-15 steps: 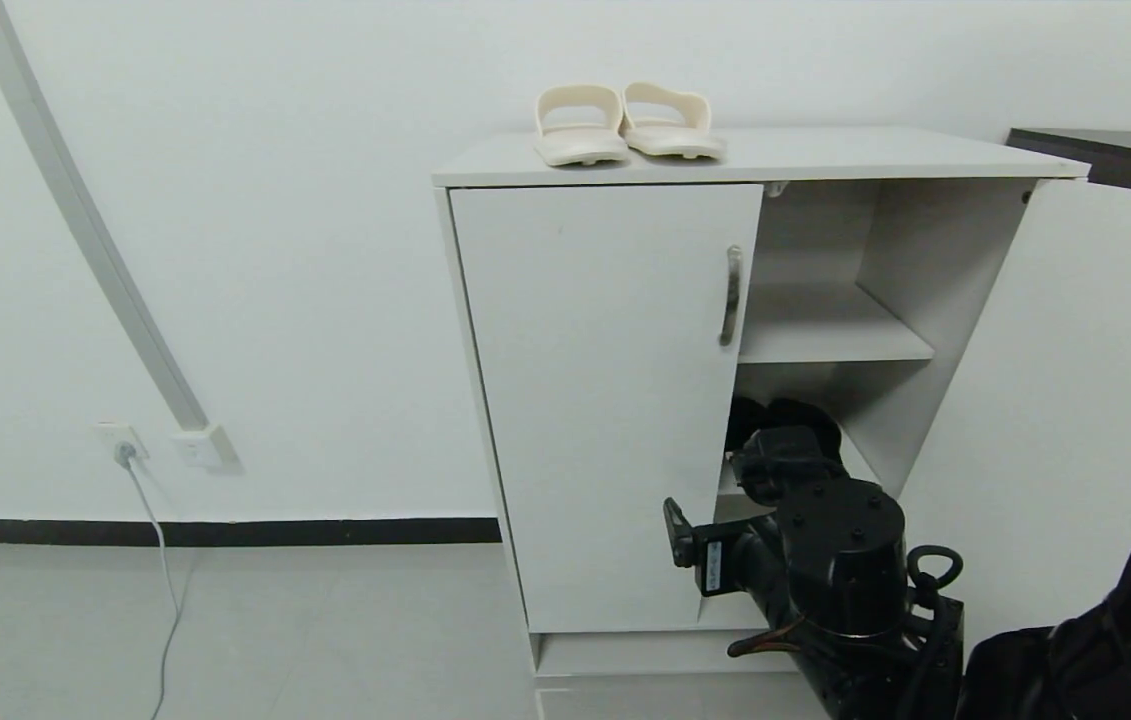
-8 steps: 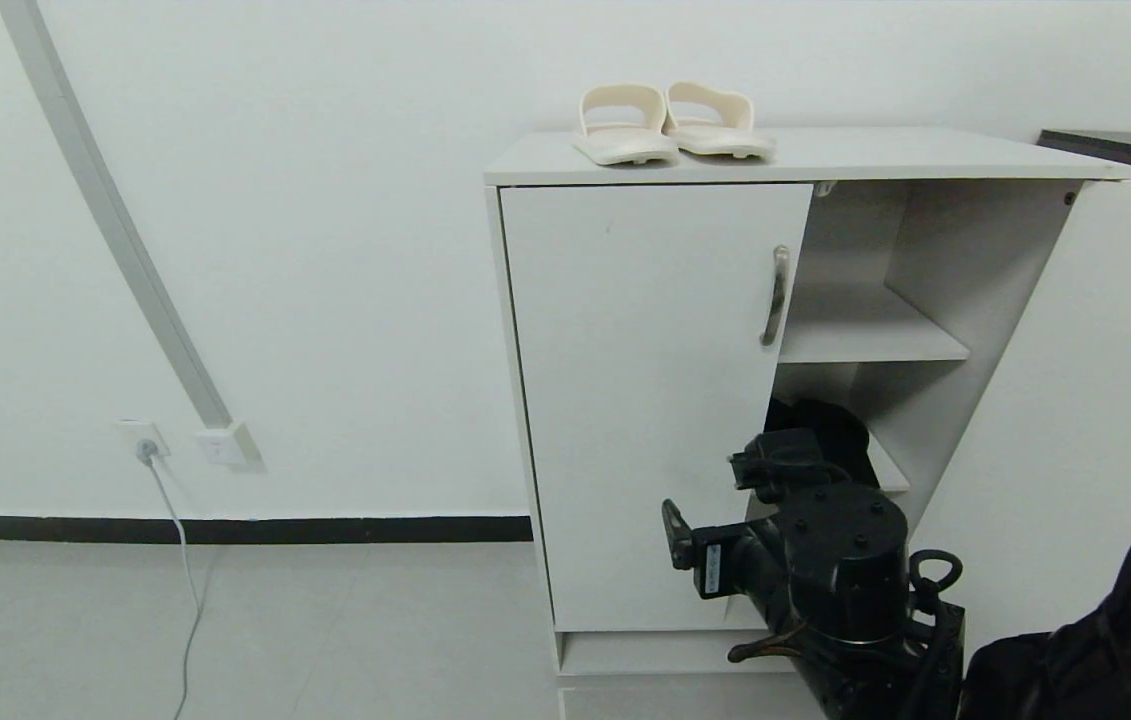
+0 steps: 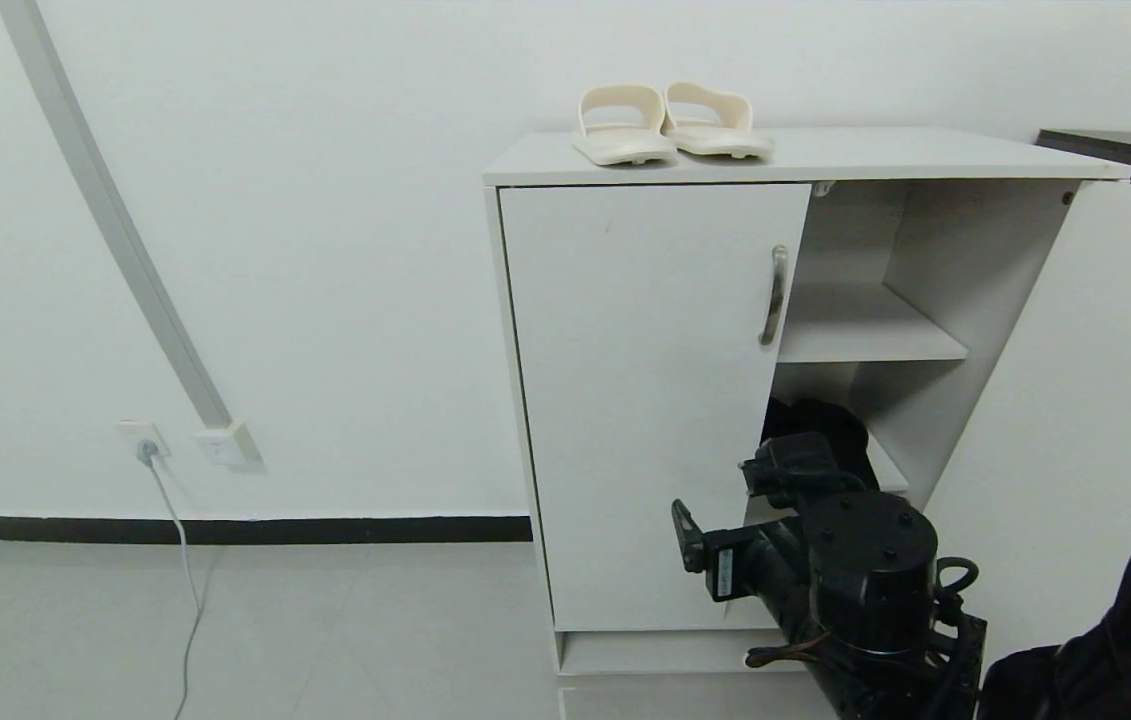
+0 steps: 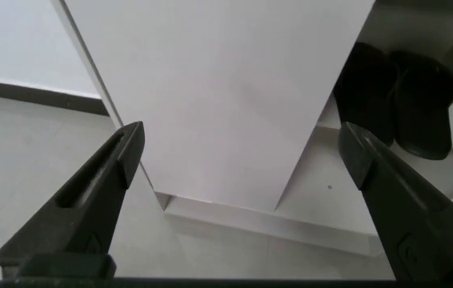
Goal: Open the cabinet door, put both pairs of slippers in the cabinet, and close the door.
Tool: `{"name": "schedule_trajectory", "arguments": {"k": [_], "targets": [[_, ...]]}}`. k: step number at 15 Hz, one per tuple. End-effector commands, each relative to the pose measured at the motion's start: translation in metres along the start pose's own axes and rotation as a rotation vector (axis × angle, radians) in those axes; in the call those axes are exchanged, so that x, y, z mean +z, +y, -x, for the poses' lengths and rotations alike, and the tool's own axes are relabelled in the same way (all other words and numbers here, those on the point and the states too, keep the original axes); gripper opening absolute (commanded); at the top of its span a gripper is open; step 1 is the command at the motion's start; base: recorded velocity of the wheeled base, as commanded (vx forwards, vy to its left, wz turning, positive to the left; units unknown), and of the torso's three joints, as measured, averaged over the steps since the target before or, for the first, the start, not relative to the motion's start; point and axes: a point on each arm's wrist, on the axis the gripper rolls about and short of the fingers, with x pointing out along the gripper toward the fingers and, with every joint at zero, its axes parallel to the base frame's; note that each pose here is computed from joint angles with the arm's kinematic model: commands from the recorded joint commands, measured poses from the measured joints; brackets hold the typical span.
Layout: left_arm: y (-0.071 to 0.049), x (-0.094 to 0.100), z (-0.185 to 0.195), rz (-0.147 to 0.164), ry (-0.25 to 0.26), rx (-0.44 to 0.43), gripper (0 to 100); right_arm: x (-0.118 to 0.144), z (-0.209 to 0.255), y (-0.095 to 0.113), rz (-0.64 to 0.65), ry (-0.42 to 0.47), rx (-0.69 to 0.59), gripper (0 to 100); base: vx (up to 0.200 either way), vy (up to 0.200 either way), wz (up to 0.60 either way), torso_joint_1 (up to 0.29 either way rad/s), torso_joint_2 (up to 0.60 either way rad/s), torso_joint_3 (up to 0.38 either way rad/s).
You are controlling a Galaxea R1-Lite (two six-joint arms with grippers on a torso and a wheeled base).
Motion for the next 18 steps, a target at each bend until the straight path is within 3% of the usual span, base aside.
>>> {"name": "schedule_trajectory", "arguments": {"k": [1,5,18], "targets": [[0.0000,-0.0001,-0.0001,0.000,0.002,0.001,0,-0.0027,-0.0008,0.0008,0.006,0.007,0.001,100,0.000,0.000,0.00,0.000,0.00,0.000],[0.0000,-0.0001,-0.0001,0.000,0.002,0.000,0,-0.0022,-0.0008,0.0004,0.005,0.006,-0.001,100,0.000,0.000,0.00,0.004,-0.06,-0.067],[0.0001,-0.0001,-0.0001,0.000,0.002,0.003,0,-0.0042,0.0015,-0.0018,0.009,0.013,-0.002,100,0.000,0.000,0.00,0.100,-0.43,-0.335]]}}
